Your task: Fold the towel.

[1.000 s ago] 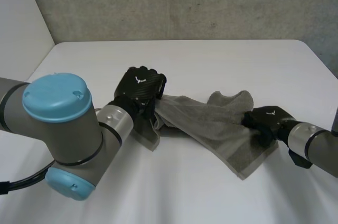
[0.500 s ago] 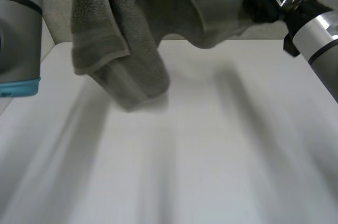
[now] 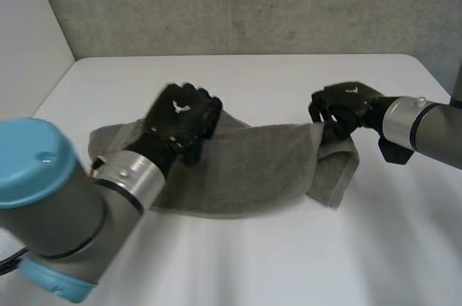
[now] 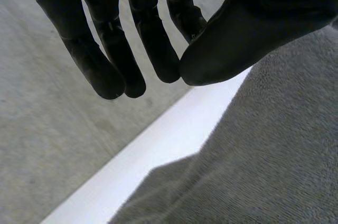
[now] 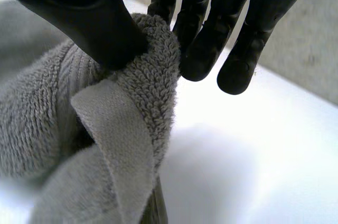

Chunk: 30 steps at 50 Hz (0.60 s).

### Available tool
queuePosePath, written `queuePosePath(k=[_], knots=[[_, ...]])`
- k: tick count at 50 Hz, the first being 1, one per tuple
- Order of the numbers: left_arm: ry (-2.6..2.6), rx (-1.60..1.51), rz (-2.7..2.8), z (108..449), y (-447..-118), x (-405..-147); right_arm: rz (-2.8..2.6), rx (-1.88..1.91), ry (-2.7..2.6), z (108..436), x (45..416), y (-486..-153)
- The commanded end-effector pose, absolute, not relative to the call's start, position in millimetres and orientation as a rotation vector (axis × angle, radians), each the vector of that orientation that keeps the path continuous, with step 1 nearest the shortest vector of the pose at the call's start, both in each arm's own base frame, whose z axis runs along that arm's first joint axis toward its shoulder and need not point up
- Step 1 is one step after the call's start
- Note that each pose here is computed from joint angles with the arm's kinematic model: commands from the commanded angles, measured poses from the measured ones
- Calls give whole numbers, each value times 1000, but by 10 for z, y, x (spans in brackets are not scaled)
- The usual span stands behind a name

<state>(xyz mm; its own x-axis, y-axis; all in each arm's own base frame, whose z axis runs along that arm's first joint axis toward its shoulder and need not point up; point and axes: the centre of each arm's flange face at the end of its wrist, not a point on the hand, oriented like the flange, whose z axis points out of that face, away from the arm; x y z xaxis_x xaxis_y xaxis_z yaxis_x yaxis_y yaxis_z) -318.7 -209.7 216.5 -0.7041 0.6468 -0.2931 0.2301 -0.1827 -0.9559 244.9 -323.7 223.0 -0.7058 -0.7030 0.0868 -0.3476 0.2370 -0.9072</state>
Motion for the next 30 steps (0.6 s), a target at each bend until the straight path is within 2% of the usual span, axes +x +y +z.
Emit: queuePosePath(k=[1, 3, 10, 18, 30], knots=[[-1767, -1136, 2035, 2092, -2302, -3309, -1491, -915, 2345, 1980, 2245, -3567], [-1777, -1139, 2033, 2077, -2322, -3289, -1502, -903, 2368, 1950, 2180, -3630], [-1937, -1090, 2015, 1917, -2536, -2926, -1588, -838, 2416, 1856, 1959, -3851], [-2090, -1065, 1935, 1771, -2513, -2634, -1607, -807, 2475, 1803, 1861, -3893], [-2122, -1143, 1705, 1550, -2300, -2625, -1571, -831, 2479, 1734, 1907, -3830]])
